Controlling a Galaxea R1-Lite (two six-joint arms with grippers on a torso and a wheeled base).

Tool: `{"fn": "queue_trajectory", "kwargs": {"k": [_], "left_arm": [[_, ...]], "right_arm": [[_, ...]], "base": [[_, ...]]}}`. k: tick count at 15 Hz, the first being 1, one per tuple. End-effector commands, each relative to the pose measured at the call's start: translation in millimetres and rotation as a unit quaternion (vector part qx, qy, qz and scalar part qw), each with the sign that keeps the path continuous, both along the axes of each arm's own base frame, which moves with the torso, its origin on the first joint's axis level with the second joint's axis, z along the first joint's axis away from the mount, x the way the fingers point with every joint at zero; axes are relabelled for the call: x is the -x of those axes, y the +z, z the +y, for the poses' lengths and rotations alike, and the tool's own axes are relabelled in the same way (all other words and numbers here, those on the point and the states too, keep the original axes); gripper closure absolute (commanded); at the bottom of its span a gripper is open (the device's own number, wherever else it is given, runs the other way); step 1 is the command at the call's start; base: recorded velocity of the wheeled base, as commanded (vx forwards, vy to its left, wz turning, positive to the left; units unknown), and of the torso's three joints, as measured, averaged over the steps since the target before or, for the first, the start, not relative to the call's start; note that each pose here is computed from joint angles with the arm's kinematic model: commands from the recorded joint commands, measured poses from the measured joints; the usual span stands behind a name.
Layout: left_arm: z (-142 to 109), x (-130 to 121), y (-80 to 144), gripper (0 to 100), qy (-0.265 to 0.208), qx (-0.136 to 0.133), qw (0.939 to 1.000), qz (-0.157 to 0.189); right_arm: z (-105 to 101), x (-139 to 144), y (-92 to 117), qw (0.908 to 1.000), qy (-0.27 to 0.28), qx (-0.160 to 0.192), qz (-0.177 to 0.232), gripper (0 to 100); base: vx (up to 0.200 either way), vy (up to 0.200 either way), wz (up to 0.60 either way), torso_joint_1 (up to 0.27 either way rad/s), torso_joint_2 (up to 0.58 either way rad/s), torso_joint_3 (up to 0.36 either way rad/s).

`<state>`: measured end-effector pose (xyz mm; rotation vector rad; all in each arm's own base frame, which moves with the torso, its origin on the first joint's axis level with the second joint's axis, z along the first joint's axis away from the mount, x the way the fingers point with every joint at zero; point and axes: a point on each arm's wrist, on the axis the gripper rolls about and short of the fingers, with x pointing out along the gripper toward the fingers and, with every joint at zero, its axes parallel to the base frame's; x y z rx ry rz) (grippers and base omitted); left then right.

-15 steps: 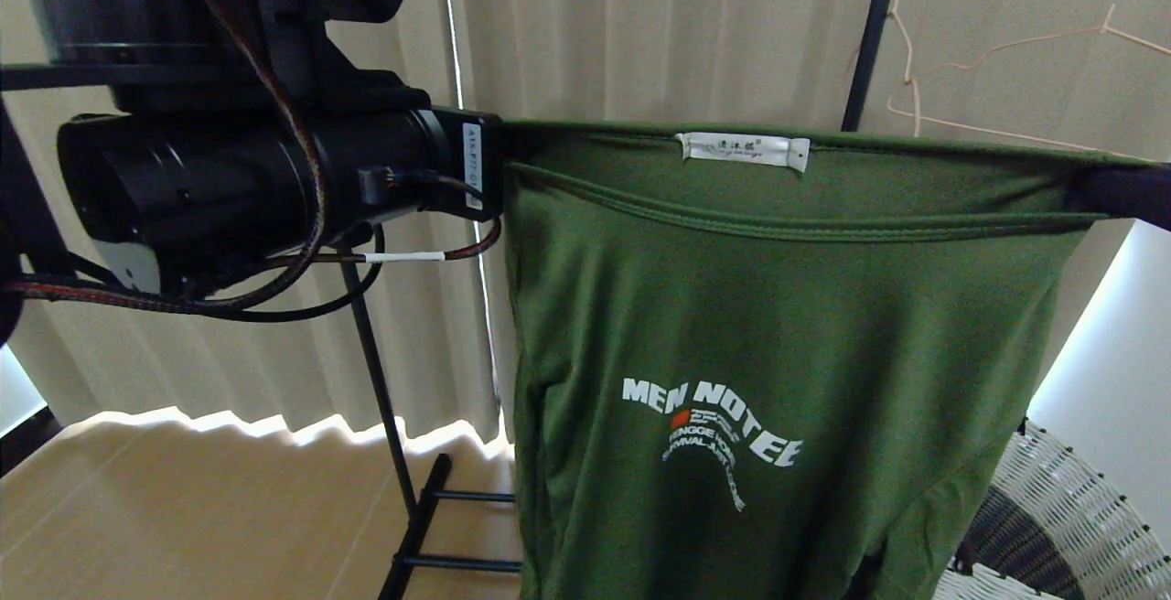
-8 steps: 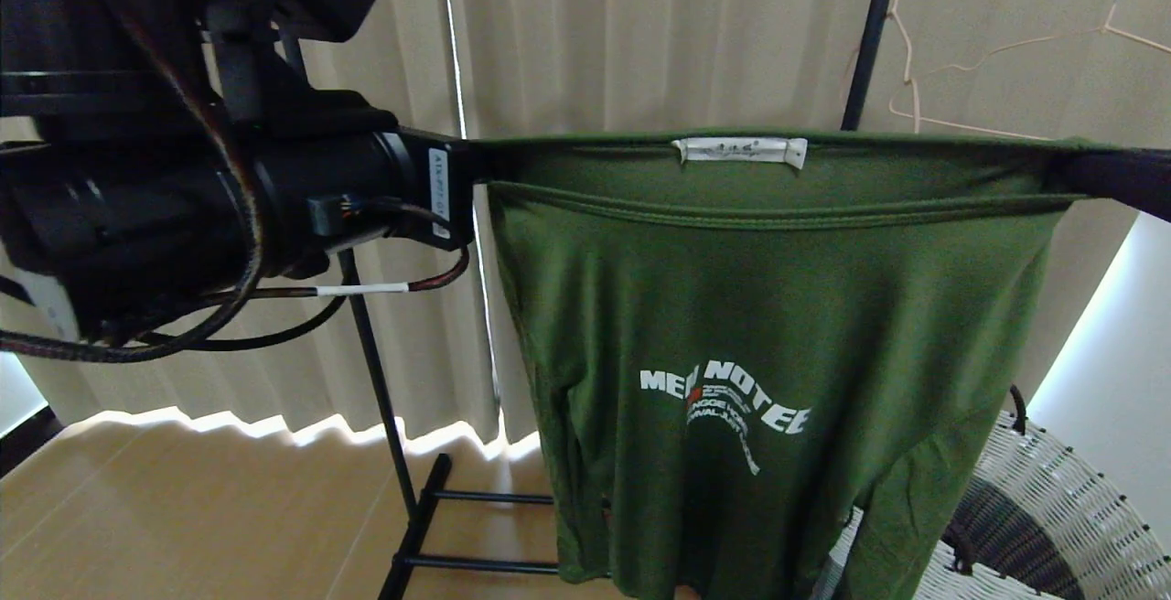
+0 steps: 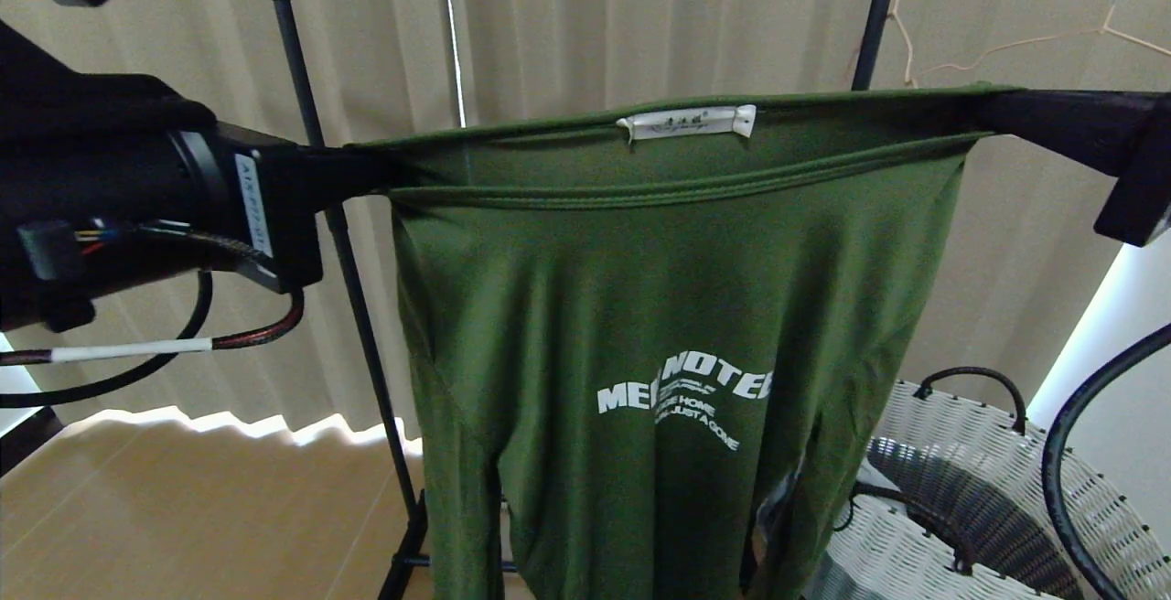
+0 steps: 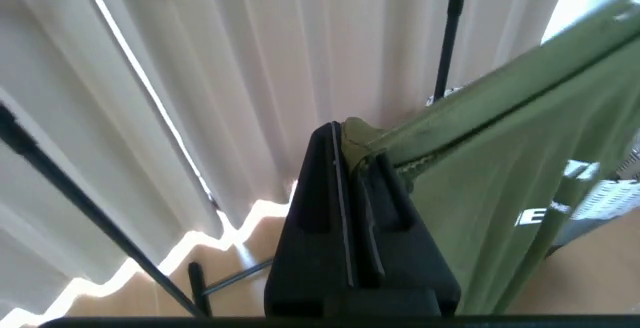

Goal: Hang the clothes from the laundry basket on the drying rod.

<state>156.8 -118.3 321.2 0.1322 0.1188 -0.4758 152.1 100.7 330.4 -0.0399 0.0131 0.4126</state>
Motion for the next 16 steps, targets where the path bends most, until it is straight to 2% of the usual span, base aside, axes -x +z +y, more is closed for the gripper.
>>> {"fn": "queue_trajectory", "kwargs": {"k": [1, 3, 7, 13, 16], "left_arm": [[11.0, 15.0, 2.1, 100, -0.006, -0.001, 0.9999, -0.015], [12.6, 20.1, -0.8, 100, -0.012, -0.006, 0.9998, -0.016], [6.3, 38.1, 2.0, 100, -0.061, 0.001, 0.9978, -0.025], [2.3, 38.3, 1.6, 100, -0.09, 0.002, 0.9957, -0.023], [2.4, 38.1, 1.2, 100, -0.089, 0.002, 0.9958, -0.023]], "right_arm": [[8.6, -12.4, 0.1, 1.0, -0.001, 0.004, 0.007, 100], [12.2, -17.5, 2.5, 1.0, 0.0, 0.001, 0.003, 100], [27.4, -39.3, 2.0, 0.9998, 0.0, -0.011, -0.015, 100], [34.1, -48.8, -2.9, 0.9998, 0.0, -0.011, -0.014, 100], [33.6, -48.2, -4.1, 0.9999, -0.001, -0.009, -0.013, 100]], "base": [[0.0, 0.0, 0.0, 0.0, 0.0, 0.0], [0.0, 0.0, 0.0, 0.0, 0.0, 0.0], [0.0, 0.0, 0.0, 0.0, 0.0, 0.0], [0.0, 0.0, 0.0, 0.0, 0.0, 0.0], [0.0, 0.0, 0.0, 0.0, 0.0, 0.0]]}}
